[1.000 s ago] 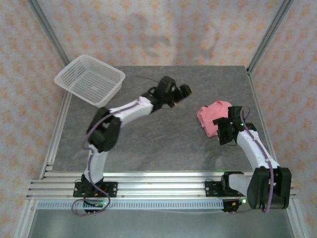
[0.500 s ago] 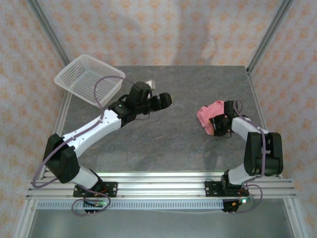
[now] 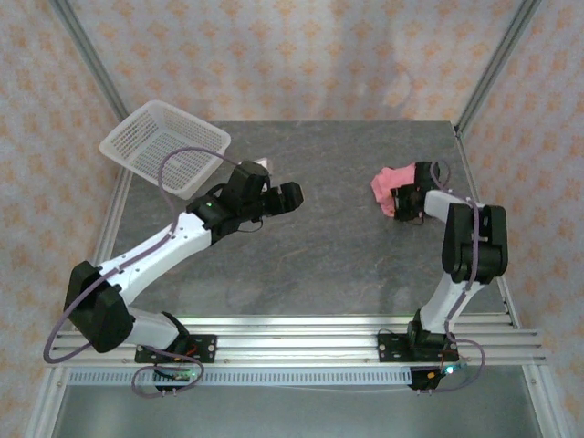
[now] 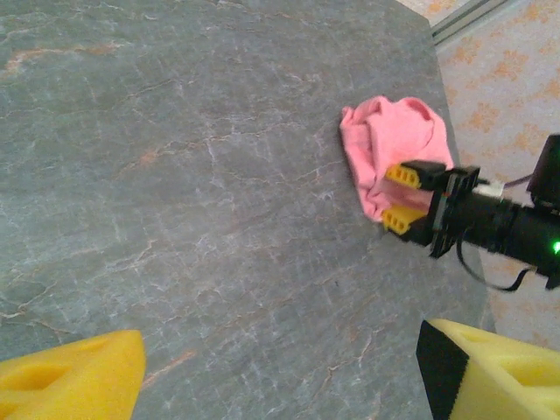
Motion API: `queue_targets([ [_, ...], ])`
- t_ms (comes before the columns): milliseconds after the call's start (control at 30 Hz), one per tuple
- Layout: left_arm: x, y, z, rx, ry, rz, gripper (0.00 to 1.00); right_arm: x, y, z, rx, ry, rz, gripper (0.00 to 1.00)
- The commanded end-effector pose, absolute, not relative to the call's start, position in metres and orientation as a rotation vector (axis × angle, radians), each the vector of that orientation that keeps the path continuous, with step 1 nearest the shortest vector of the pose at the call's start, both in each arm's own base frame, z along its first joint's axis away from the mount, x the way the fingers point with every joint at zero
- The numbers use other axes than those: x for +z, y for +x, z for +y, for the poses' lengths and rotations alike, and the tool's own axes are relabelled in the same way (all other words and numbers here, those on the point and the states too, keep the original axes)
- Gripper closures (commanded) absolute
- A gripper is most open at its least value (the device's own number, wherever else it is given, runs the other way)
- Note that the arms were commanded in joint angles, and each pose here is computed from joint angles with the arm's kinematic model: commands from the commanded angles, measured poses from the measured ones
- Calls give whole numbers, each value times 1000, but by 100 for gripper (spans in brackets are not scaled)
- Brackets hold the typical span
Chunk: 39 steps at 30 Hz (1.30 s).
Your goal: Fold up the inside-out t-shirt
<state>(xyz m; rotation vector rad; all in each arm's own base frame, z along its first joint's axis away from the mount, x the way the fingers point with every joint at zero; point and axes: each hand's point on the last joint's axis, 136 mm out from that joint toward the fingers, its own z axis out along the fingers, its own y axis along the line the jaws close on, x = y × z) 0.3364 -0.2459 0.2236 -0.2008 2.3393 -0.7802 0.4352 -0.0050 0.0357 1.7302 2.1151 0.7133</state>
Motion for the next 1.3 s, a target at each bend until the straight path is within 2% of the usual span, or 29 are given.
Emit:
queue_targets([
  [0,213,330,-228,-696,-216,2360,18,26,459,-42,616,1799,2046,55],
  [133,203,323,-221,-682,-239,2380,18,22,502,-54,666,1815,2001,54],
  [333,204,307,-199,-633,-275,2368,18,10,550,-86,572,1804,2016,55],
  [500,218,293,-170,-541,-252,2287,15,13,573,-121,493,1787,2000,55],
  [667,229,285,-135,-398,-257,2188,8,21,590,-127,451,1713,2102,54],
  [733,235,284,-124,-359,-265,2139,7,28,596,-132,437,1694,2103,51],
  [833,241,283,-107,-302,-309,2070,0,45,607,-138,432,1647,2089,45],
  [1033,254,280,-79,-156,-304,1965,0,109,624,-115,561,1460,2117,38],
  [1233,252,278,-27,217,-350,1883,0,186,581,-74,586,1164,2238,29],
  [1267,247,280,-18,270,-357,1879,0,195,568,-68,560,1096,2257,21],
])
